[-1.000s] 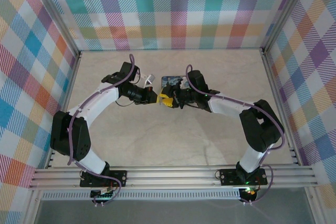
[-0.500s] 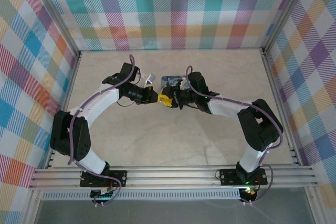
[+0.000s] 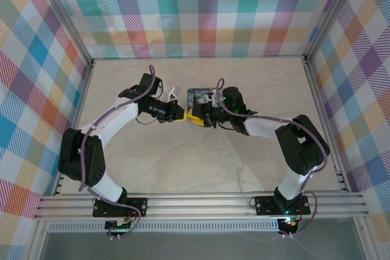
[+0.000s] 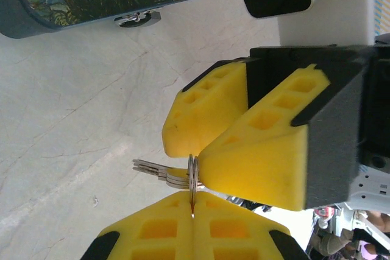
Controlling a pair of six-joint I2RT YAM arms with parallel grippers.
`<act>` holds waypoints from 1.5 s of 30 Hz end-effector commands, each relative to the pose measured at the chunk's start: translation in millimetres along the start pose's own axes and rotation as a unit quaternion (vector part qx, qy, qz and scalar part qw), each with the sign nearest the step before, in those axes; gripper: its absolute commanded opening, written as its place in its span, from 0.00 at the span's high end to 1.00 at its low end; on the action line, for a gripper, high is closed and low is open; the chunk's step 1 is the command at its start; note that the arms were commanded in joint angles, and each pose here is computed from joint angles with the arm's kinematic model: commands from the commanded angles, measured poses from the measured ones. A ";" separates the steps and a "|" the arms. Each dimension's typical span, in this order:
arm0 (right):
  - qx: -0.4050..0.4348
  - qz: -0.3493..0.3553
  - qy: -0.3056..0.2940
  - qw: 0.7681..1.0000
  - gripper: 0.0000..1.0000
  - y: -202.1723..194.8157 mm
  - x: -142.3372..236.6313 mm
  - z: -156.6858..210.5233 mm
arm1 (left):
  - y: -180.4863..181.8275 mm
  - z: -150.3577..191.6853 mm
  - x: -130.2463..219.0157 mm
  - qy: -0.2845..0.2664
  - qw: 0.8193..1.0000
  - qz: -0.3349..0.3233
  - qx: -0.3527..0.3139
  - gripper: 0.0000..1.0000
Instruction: Unlock a padlock with a key
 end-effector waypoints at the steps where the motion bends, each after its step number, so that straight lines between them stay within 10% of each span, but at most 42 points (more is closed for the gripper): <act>1: 0.082 -0.010 0.012 0.996 0.64 11.0 12.9 7.9 | -12.3 -4.3 7.7 -0.004 1.000 0.023 0.006 1.00; 15: 0.403 0.063 0.047 0.912 0.55 28.0 31.5 21.2 | -20.8 -7.3 7.1 0.022 0.999 0.034 0.025 1.00; 27: 0.475 0.115 0.048 0.871 0.45 23.2 14.3 11.0 | -27.2 -5.7 7.5 0.036 0.999 0.033 0.021 1.00; 45: 0.503 0.127 0.028 0.854 0.58 28.0 5.1 -8.6 | -31.9 5.2 7.2 0.061 0.997 0.039 0.011 1.00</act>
Point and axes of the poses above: each hand's point on the last joint's axis, 136 mm out from that joint toward the fingers, its own x axis back along the fingers, its own y axis along the line the jaws close on, z = x × y, the point moved 2 cm from there along x, back along the fingers, and after that the axes turned 7 degrees about x, right-handed, at the moved point
